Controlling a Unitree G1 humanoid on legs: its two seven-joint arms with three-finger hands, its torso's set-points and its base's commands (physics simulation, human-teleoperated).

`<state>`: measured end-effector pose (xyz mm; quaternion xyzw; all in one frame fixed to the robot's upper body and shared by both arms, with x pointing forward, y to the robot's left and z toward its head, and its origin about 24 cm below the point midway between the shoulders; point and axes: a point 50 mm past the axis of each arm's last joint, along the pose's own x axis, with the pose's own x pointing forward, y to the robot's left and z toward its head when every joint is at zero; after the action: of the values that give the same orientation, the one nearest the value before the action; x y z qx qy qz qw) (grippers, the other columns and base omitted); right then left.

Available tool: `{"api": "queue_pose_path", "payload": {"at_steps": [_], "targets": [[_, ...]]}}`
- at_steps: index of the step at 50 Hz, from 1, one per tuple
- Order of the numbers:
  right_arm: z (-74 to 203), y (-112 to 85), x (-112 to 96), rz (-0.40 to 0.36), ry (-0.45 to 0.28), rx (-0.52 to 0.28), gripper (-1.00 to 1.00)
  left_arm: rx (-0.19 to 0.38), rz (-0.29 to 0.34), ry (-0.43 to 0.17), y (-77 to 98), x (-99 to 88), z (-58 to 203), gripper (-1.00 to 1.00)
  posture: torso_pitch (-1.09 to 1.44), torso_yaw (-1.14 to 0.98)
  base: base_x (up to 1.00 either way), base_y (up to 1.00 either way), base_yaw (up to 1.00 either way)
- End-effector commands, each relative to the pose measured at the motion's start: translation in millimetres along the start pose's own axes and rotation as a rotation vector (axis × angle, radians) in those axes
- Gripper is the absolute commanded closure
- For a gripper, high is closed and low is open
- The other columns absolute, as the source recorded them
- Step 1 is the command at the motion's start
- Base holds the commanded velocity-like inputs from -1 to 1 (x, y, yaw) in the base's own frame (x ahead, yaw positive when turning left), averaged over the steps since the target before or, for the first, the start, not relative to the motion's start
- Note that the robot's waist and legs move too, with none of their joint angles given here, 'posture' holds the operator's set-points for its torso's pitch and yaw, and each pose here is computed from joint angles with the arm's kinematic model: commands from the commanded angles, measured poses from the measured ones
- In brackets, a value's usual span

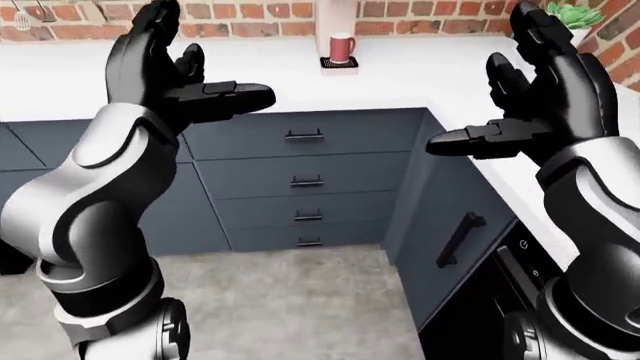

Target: Press the button on the coffee machine to serve coffee.

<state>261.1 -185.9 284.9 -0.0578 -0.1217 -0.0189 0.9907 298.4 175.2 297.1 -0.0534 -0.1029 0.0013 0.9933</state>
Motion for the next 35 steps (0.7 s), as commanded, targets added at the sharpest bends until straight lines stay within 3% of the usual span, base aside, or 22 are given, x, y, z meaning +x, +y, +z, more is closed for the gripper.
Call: {"api": "queue_pose_path", "payload": {"at_steps": [1,35], "targets": [[11.0,-3.8,-1.1,-0.024,-0.062,-0.004,-1.0,-0.007,-0.018,-0.065,-3.3,-1.4,12.6,-1.0,0.0,0.0,0.31,0.0,0.0],[11.6,-2.4,-1.8,-0.018,-0.061,0.0,-1.0,-0.006,-0.018,-0.063,-2.8,-0.5,10.0,-1.0,0.0,0.0,0.31,0.0,0.0]]}}
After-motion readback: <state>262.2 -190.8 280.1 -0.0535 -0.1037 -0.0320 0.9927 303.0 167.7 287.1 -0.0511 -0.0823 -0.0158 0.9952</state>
